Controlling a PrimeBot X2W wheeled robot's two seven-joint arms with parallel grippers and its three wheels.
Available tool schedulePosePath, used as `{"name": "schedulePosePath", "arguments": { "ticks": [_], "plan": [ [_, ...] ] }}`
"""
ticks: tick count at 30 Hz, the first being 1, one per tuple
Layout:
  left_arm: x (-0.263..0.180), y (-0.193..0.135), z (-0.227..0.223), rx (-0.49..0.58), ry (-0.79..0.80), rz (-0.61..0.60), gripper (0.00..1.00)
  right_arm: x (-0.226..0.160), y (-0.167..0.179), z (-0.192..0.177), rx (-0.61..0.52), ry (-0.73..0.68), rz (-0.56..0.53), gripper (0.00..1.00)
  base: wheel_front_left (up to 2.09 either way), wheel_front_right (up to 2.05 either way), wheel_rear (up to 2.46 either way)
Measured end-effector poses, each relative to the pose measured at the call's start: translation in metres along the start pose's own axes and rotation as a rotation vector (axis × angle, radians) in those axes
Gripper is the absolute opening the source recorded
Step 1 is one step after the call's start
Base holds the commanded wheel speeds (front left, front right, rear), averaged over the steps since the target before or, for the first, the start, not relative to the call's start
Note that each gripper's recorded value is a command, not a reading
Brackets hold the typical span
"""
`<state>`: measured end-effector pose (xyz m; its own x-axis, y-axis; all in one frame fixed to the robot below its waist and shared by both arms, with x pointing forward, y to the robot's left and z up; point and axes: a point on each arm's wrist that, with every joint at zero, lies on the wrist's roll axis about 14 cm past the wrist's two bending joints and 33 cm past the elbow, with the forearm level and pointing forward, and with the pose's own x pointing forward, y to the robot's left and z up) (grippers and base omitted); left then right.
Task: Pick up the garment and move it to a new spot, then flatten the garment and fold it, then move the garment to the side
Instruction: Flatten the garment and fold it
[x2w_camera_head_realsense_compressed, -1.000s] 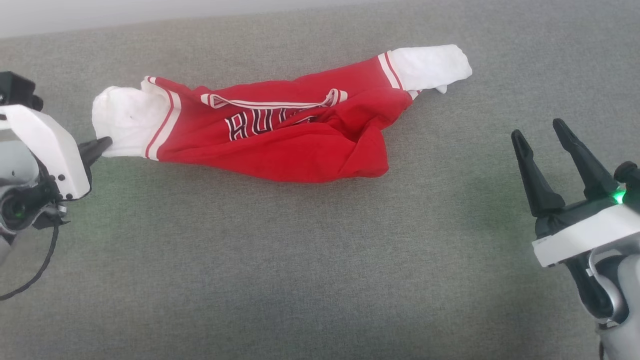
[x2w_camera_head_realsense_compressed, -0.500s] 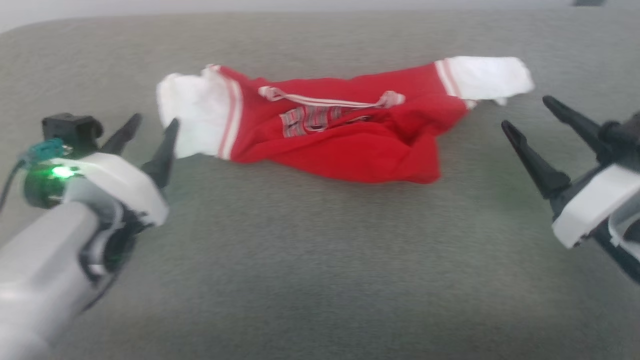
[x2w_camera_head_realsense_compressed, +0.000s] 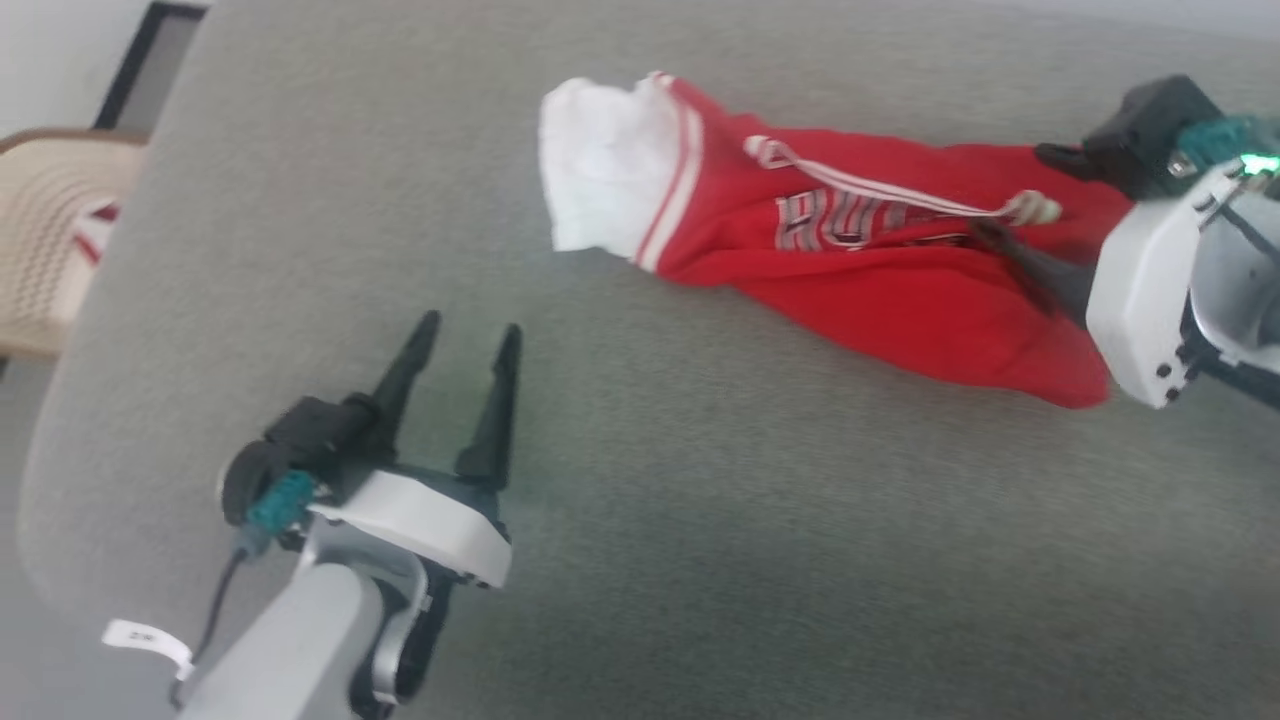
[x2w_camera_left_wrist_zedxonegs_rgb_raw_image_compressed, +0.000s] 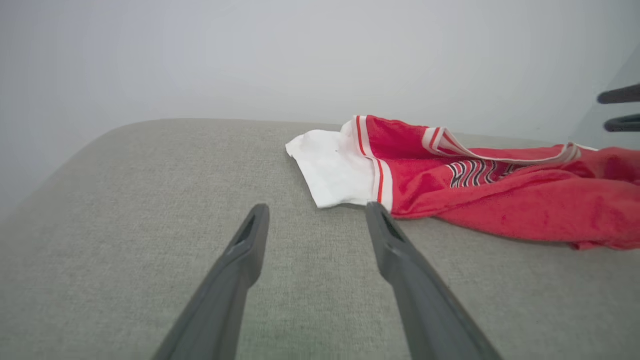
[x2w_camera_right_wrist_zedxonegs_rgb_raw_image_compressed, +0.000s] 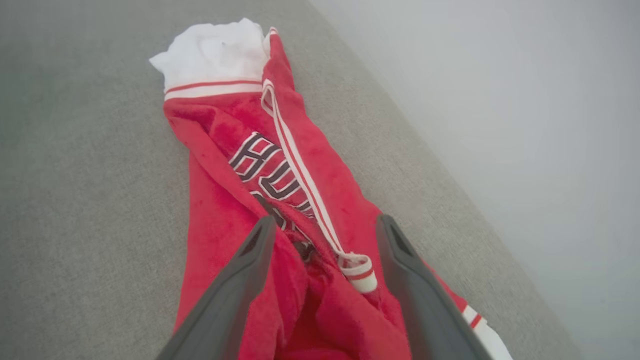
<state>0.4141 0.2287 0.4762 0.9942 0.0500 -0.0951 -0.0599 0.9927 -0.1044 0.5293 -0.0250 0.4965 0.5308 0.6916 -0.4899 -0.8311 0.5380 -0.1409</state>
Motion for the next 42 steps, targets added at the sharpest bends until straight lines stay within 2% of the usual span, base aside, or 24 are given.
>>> {"name": "schedulePosePath", "arguments": {
  "ticks": [8,20,21,22,23,24,25,26,33,42],
  "plan": [
    [-0.020,0.015,-0.013,-0.014,0.012,0.073,1.00,0.048,0.018,-0.023,-0.093,0.186,0.135,1.00,0.00,0.00,0.00],
    [-0.021,0.013,-0.029,-0.056,0.029,0.087,1.00,0.071,0.007,-0.031,-0.147,0.256,0.144,1.00,0.00,0.00,0.00],
    [-0.020,0.013,-0.030,-0.059,0.029,0.086,1.00,0.071,0.007,-0.032,-0.153,0.264,0.144,0.86,0.00,0.00,0.00],
    [-0.020,0.012,-0.030,-0.062,0.029,0.086,1.00,0.072,0.007,-0.034,-0.159,0.271,0.144,0.58,0.00,0.00,0.00],
    [-0.019,0.011,-0.031,-0.061,0.030,0.083,1.00,0.072,0.008,-0.036,-0.162,0.280,0.148,0.36,0.00,0.00,0.00],
    [-0.019,0.011,-0.032,-0.062,0.030,0.082,1.00,0.072,0.009,-0.038,-0.177,0.290,0.150,0.23,0.00,0.00,0.00],
    [-0.018,0.011,-0.033,-0.065,0.031,0.082,1.00,0.073,0.010,-0.039,-0.191,0.295,0.151,0.03,0.00,0.00,0.00],
    [-0.018,0.011,-0.034,-0.070,0.031,0.083,1.00,0.074,0.011,-0.040,-0.194,0.300,0.155,0.00,0.00,0.00,0.00],
    [-0.015,0.009,-0.041,-0.088,0.042,0.083,1.00,0.079,0.003,-0.047,-0.195,0.313,0.147,0.00,0.00,0.00,0.00],
    [-0.010,0.010,-0.053,-0.086,0.069,0.083,1.00,0.100,-0.069,-0.021,-0.144,0.212,-0.023,0.00,0.00,0.00,0.00]
  ]
}}
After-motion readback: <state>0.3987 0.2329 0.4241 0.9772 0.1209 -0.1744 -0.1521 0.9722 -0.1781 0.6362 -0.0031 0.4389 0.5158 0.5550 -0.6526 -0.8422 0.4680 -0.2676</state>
